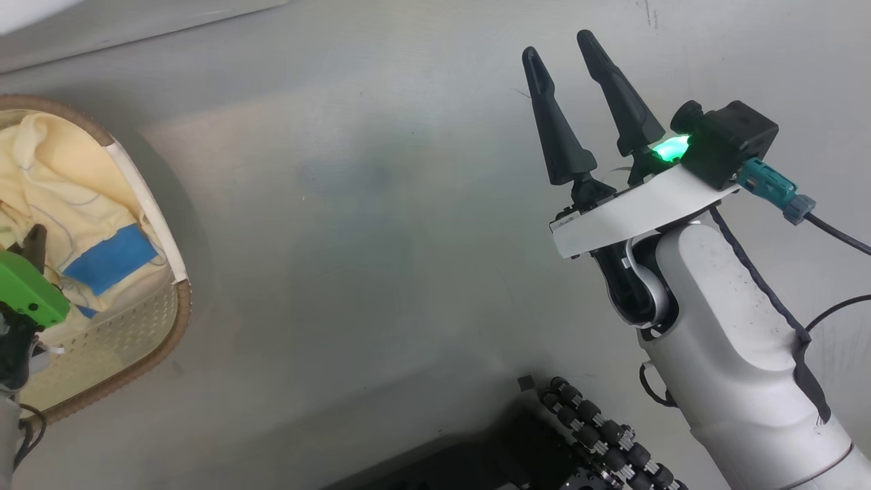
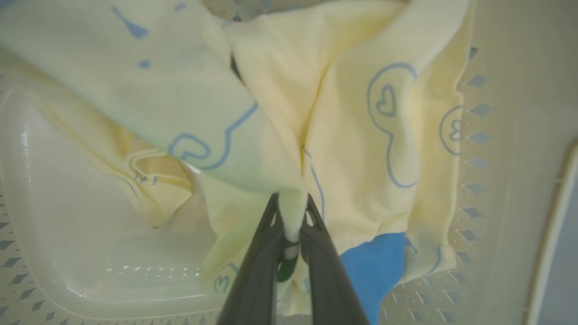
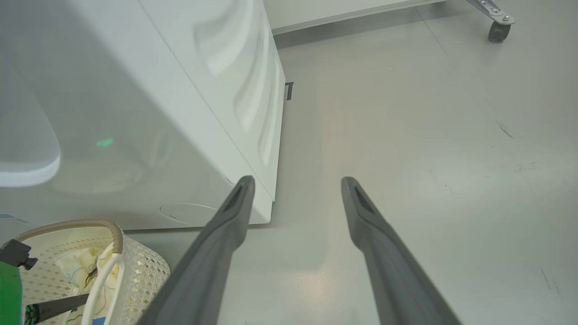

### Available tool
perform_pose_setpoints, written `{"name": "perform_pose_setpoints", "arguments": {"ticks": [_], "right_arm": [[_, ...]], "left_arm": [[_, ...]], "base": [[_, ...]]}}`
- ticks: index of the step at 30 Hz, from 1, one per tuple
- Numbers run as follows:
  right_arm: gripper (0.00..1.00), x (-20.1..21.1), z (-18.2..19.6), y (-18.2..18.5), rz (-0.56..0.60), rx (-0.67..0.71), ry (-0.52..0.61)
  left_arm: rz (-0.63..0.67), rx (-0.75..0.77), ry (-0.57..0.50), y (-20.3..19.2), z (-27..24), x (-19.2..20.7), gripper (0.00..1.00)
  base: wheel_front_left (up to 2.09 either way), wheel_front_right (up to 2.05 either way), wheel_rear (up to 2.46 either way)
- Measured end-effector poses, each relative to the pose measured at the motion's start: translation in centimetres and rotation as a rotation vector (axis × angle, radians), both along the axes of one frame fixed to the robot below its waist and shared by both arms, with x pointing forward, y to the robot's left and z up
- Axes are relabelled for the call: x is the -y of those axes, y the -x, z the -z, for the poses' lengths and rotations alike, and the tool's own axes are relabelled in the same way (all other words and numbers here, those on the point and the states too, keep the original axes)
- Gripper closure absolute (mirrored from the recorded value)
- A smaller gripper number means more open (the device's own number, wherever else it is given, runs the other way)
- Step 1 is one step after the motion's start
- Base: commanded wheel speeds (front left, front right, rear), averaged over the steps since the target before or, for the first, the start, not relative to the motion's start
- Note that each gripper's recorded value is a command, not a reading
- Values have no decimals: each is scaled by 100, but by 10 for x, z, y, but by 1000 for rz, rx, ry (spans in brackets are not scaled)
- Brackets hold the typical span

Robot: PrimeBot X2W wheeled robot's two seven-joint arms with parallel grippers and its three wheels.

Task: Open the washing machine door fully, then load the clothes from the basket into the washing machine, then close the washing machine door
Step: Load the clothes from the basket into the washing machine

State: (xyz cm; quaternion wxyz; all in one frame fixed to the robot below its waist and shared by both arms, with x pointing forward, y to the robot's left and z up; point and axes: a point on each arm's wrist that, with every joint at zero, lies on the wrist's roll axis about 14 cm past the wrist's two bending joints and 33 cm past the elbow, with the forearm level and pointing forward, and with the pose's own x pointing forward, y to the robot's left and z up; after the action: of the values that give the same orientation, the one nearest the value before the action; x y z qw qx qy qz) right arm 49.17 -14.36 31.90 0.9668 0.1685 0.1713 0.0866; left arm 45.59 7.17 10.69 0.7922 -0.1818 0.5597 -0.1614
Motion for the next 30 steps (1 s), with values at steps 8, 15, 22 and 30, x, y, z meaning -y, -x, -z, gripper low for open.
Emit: {"name": "perform_pose_setpoints", "arguments": {"ticks": [8,15,22,30], "right_arm": [[0,-5,-8,-5,-4,23,-11],[0,-8,-23,-9,-9,55,-17],[0,-11,-39,-11,-23,87,-16],[0,-20,-59,-9,-46,125,-27]], "left_arm": [[-21,56,26,-6,-13,6,100],[-16,143,52,-10,-38,14,100],[-25,214,78,-5,-66,15,100],[-56,282,87,2,-95,6,100]], "base": [[0,0,0],[0,0,0],[0,0,0],[0,0,0]]}}
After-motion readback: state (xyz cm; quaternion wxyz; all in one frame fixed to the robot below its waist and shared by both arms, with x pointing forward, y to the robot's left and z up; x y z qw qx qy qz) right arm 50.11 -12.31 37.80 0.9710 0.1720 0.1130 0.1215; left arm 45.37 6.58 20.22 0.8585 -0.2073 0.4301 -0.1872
